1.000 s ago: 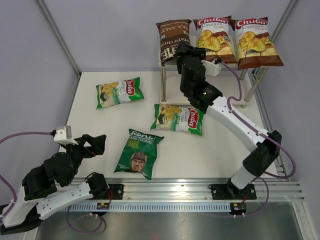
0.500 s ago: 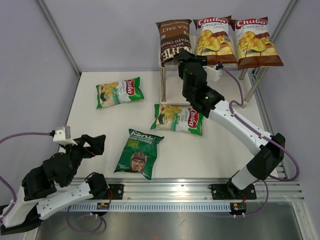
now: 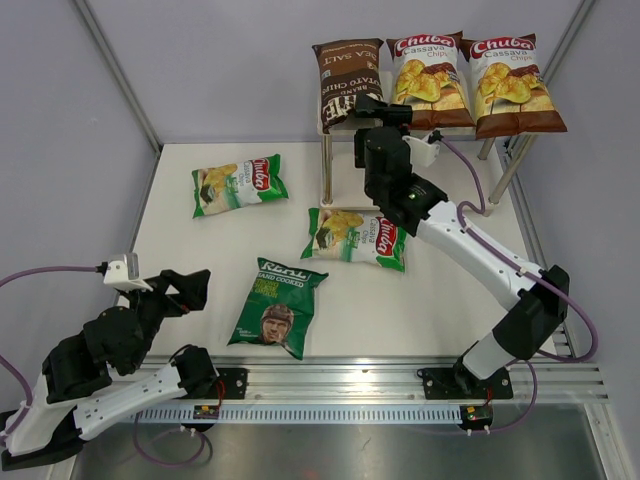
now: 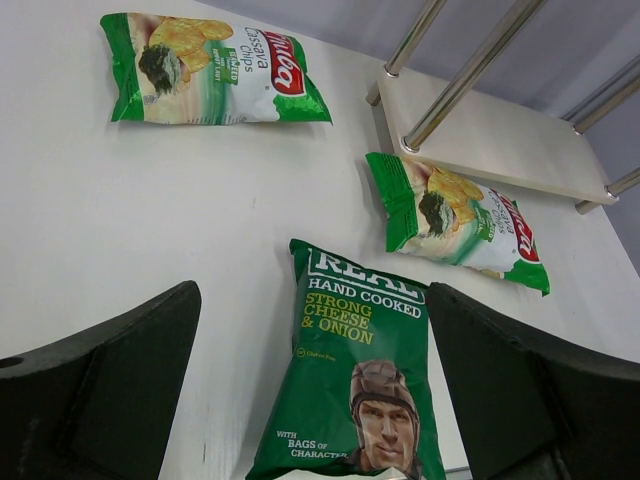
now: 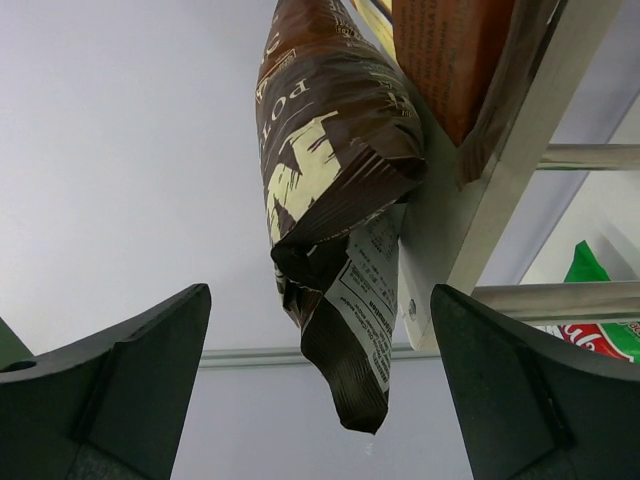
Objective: Place and organize the chips bags onto the shelf
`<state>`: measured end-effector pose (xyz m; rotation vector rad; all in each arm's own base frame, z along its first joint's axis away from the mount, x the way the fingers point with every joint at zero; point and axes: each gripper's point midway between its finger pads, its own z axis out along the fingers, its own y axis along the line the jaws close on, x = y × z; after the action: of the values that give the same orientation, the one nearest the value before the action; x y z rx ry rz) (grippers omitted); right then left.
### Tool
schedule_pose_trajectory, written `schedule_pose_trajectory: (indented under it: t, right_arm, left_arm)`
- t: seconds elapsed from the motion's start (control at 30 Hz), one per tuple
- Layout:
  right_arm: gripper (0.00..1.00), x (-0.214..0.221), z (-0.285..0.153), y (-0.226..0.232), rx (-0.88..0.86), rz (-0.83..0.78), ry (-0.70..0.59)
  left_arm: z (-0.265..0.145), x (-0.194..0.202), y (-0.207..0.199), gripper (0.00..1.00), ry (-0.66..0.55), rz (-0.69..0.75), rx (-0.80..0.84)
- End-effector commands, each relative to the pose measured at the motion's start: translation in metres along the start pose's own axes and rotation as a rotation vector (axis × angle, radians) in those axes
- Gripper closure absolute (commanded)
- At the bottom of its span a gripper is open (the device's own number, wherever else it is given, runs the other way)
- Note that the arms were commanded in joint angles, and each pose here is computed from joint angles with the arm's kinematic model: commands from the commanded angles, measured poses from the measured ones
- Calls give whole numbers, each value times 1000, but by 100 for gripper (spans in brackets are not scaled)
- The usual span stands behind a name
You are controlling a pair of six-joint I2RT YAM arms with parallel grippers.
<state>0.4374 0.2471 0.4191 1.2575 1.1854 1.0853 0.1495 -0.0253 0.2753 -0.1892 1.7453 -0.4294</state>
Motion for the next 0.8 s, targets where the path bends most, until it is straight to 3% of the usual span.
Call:
schedule_pose_trajectory:
  t: [0.0,0.13,0.33,0.37,0.4,0.6,0.77]
  right_arm:
    - [1,-19,-16,31,-56,38,6]
    - [1,-24,-32,29,-57,26,54]
    - [1,-53,-84,8,-84,-142,161]
    - [1,-54,-90,-18,-67,-205,185]
    - [0,-70,-108,-11,-125,-283,190]
    - [1,-117,-161,-64,-141,-685,258]
    - [1,-149,-187,-95,-85,-921,291]
  left_arm:
    - [0,-8,1,1,-35,-26,-14]
    - [2,-8,2,1,-34,-21,-30]
    - [8,-6,0,1,-19,29,-75]
    - [9,-6,0,1,-17,34,-81]
    - [11,-6,-1,1,-11,44,-91]
    - [31,-5,-12,1,-2,100,-113]
    - [54,5,-34,1,72,124,6]
